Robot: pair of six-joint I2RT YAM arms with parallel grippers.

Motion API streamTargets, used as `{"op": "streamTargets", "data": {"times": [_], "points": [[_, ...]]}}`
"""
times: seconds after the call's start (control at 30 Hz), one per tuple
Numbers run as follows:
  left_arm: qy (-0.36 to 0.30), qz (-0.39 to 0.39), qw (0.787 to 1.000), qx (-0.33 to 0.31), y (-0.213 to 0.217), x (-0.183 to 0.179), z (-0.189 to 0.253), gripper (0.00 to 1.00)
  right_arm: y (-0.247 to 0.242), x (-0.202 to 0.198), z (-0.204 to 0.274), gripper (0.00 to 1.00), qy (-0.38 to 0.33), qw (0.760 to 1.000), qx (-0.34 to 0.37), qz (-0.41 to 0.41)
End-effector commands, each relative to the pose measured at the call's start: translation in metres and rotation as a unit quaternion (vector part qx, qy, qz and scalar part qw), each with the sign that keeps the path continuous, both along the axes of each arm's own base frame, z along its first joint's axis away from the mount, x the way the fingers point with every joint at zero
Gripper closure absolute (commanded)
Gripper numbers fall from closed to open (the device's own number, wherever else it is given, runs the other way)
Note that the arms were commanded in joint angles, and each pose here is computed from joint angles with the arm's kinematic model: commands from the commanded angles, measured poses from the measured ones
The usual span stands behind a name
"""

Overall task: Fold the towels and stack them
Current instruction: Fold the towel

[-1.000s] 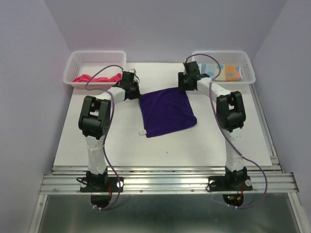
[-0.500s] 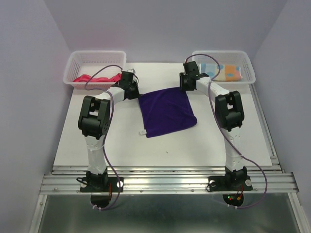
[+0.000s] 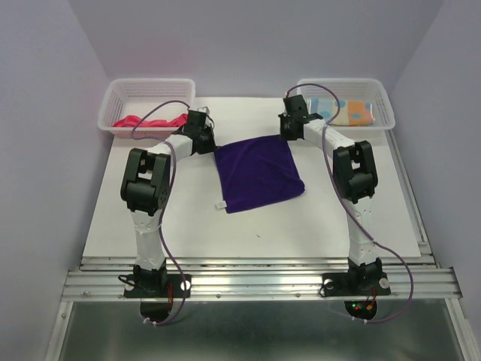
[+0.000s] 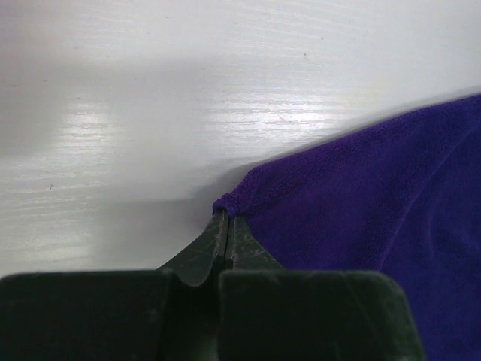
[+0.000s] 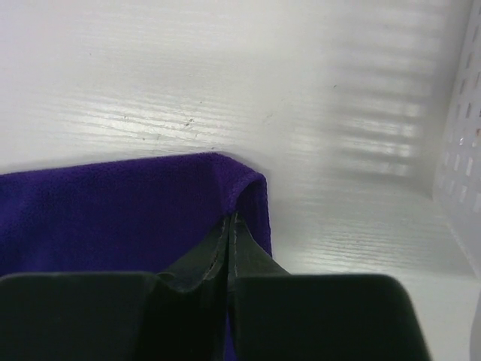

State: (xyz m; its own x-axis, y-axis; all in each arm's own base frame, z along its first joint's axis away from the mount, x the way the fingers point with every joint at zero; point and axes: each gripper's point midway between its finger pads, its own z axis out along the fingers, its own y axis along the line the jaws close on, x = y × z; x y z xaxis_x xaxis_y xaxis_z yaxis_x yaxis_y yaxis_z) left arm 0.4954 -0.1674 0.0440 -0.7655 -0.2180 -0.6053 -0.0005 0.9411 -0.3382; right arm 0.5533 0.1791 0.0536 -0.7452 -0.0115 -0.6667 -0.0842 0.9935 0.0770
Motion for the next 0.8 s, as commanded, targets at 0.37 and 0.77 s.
{"op": "streamTargets", "data": {"times": [0.37, 0.77], "points": [[-0.080, 0.010, 0.997, -0.007, 0.021, 0.019, 0.074, 1.00, -0.009, 0.029, 0.064, 0.99, -0.093, 0.995, 0.001, -0.029], [-0.088, -0.035, 0.994, -0.055, 0.006, -0.017, 0.069, 1.00, -0.005, 0.007, 0.069, 0.99, -0.095, 0.995, 0.019, -0.002]]}}
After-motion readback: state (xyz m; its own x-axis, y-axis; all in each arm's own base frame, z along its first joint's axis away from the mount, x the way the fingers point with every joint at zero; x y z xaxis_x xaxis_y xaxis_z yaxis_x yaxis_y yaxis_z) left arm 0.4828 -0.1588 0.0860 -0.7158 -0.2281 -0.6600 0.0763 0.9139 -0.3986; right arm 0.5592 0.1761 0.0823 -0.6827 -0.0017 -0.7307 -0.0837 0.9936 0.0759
